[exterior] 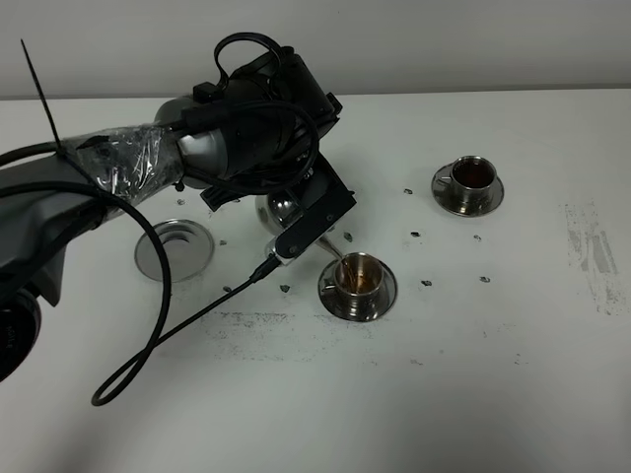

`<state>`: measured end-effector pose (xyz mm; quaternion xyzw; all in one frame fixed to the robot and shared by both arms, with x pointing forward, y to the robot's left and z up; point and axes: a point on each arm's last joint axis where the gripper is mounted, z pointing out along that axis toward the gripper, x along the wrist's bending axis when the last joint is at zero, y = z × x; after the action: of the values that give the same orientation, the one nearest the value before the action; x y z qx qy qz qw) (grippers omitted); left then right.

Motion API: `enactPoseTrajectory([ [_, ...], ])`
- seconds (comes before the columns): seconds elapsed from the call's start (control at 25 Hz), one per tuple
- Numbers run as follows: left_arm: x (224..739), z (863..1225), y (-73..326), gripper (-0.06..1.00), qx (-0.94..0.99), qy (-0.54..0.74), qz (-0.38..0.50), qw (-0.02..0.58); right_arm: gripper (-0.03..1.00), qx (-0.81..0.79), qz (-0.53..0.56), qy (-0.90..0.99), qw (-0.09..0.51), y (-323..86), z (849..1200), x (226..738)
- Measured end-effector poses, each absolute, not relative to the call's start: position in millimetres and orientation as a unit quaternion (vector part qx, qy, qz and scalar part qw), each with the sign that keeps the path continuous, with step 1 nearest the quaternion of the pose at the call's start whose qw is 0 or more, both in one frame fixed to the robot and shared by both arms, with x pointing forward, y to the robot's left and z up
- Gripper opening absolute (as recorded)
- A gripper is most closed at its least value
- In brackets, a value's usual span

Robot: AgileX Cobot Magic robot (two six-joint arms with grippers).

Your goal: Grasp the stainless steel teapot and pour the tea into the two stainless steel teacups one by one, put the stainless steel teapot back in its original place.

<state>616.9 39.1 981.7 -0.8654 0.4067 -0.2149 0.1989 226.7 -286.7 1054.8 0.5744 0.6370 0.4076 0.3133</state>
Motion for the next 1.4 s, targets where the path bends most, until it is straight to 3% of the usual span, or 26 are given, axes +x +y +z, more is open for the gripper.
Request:
enactPoseTrajectory([
  [1.4, 609, 989, 22, 0.19, -0.831, 0.426, -0.254, 0.251, 0.24, 0.575, 0.408, 0.636, 0.313, -287, 1055, 227],
])
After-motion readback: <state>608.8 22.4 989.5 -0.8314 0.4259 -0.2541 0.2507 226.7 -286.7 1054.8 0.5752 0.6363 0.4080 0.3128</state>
